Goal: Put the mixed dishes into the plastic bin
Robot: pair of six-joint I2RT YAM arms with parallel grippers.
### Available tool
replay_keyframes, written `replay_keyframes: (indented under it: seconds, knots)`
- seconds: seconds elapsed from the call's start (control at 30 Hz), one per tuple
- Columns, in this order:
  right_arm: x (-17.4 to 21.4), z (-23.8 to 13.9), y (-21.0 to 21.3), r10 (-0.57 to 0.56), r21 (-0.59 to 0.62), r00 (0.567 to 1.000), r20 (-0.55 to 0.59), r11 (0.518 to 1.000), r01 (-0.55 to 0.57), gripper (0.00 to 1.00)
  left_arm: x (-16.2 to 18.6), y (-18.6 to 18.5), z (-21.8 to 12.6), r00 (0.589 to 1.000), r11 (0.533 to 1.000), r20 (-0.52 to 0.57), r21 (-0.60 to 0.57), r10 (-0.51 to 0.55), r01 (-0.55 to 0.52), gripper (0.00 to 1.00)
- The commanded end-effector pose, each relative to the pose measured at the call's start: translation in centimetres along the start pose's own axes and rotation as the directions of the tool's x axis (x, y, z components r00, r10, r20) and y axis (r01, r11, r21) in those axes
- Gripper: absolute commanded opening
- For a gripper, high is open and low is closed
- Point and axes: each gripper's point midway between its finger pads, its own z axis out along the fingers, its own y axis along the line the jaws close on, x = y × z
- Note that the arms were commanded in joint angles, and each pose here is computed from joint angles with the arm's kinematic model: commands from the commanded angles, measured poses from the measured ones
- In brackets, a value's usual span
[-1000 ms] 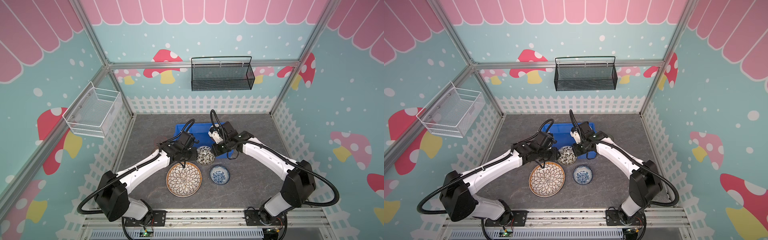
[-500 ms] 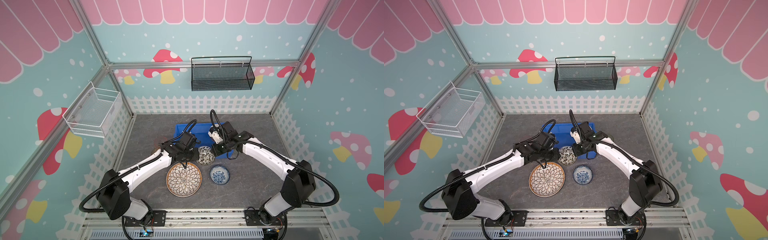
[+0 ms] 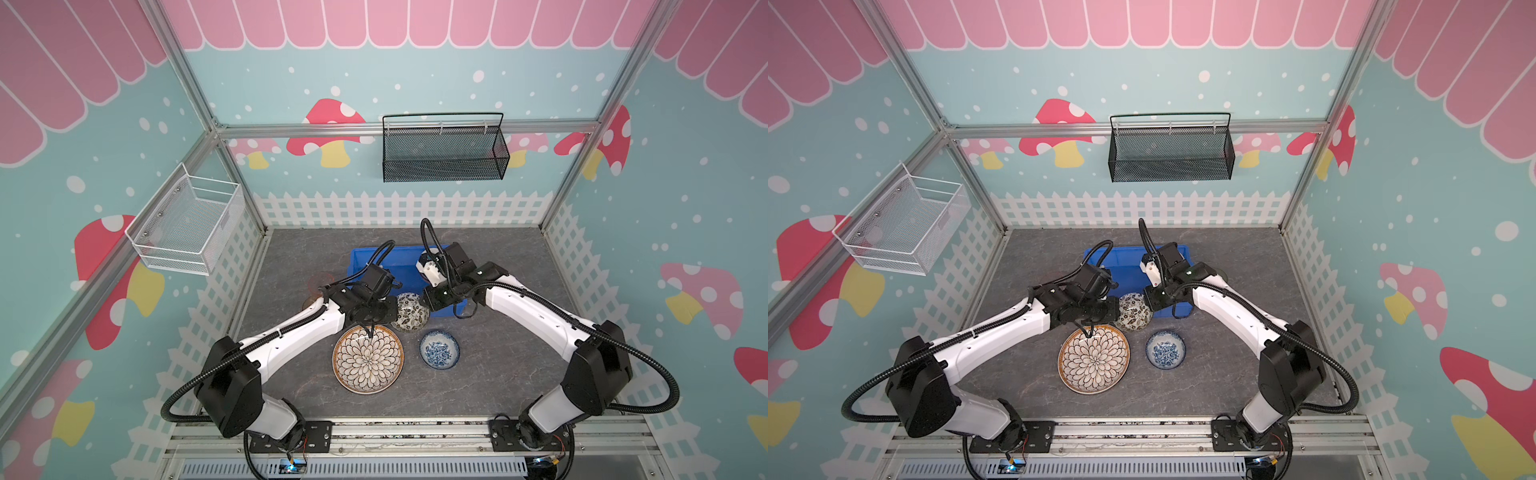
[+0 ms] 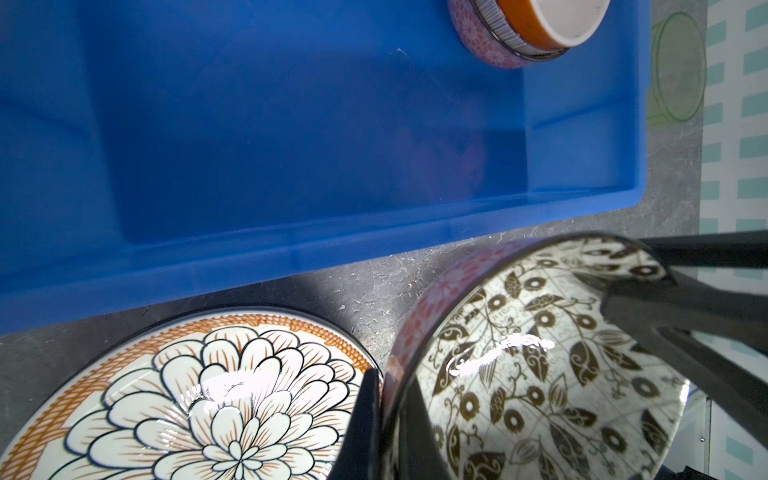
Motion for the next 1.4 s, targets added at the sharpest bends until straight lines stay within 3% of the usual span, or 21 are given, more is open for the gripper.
replay_keyframes:
  seconds: [0.0,0.57,0.9,1.0,1.13,1.37]
  knots:
    - [-0.8,-1.4,0.1,-0.009,0.007,0.999,0.051,1.000,0.008,0.27,-0.9,-1.3,-0.6,1.000,0.999,0.029,0.037,0.011,-0.012,0.00]
    - [1.6,-5.8,-4.6,0.104,0.068,0.985,0.140,0.991,-0.115,0.58,-3.0,-2.5,-1.4,0.995,0.997,0.066,0.021,0.074,-0.076,0.00]
    - [4.6,-8.1,-7.3,0.193,0.104,0.960,0.201,0.971,-0.217,0.83,-8.8,-5.9,-0.9,0.979,0.988,0.146,0.037,0.140,-0.147,0.00]
    - [5.4,-8.3,-7.6,0.206,0.113,0.957,0.205,0.966,-0.232,0.86,-10.7,-7.0,-0.2,0.972,0.984,0.170,0.037,0.164,-0.173,0.00]
    - [5.9,-8.7,-8.0,0.215,0.132,0.951,0.220,0.960,-0.248,1.00,-13.3,-8.0,1.5,0.961,0.979,0.194,0.024,0.196,-0.205,0.00]
    - [6.2,-9.5,-8.9,0.224,0.166,0.945,0.237,0.949,-0.266,0.97,-16.3,-9.5,5.0,0.952,0.972,0.207,0.024,0.225,-0.234,0.00]
